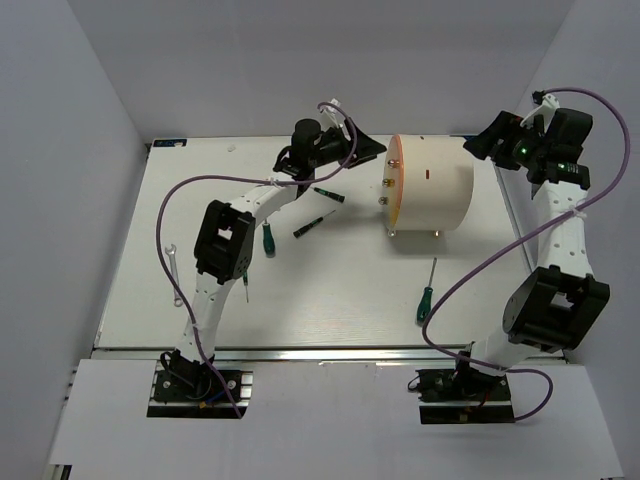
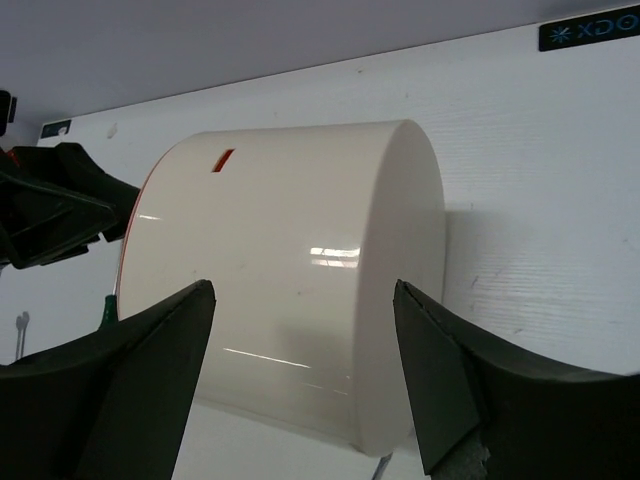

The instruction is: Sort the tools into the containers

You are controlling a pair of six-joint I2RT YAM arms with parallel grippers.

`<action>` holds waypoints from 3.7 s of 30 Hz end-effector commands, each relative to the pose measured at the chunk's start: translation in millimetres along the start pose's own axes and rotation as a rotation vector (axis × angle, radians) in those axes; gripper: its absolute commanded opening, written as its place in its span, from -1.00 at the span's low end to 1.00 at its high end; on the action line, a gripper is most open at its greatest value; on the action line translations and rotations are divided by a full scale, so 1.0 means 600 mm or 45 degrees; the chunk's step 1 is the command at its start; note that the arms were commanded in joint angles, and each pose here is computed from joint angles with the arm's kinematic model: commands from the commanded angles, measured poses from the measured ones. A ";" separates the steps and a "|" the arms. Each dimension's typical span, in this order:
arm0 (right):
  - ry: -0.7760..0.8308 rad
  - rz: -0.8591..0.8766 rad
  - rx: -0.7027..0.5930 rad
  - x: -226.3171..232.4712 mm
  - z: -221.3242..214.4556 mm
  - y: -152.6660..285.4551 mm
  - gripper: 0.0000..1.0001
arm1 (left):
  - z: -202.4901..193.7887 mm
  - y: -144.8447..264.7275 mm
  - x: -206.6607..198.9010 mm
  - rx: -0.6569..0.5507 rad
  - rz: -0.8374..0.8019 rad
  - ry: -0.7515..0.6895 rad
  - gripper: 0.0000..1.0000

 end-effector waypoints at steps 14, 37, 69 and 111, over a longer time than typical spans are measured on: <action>-0.040 0.215 0.089 -0.033 -0.037 -0.061 0.38 | -0.016 -0.010 -0.058 0.077 -0.115 -0.006 0.30; -0.055 0.220 0.110 -0.039 -0.060 -0.060 0.29 | -0.058 -0.032 -0.048 0.140 -0.067 0.043 -0.05; -0.013 0.118 0.119 -0.062 -0.064 -0.068 0.28 | -0.020 0.136 -0.015 0.022 0.179 -0.016 -0.83; 1.195 0.591 0.018 0.158 -0.015 0.044 -0.20 | -0.070 0.544 -0.014 0.332 1.653 -0.148 0.06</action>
Point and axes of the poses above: each gripper's point midway between its finger pads, its own y axis back along the fingers, its own x axis along the line the jaws close on, z = x × y, the point moved 8 cm from there along y, back along the fingers, and after that the axes turned 7 degrees about -y, right-handed, at the moved point
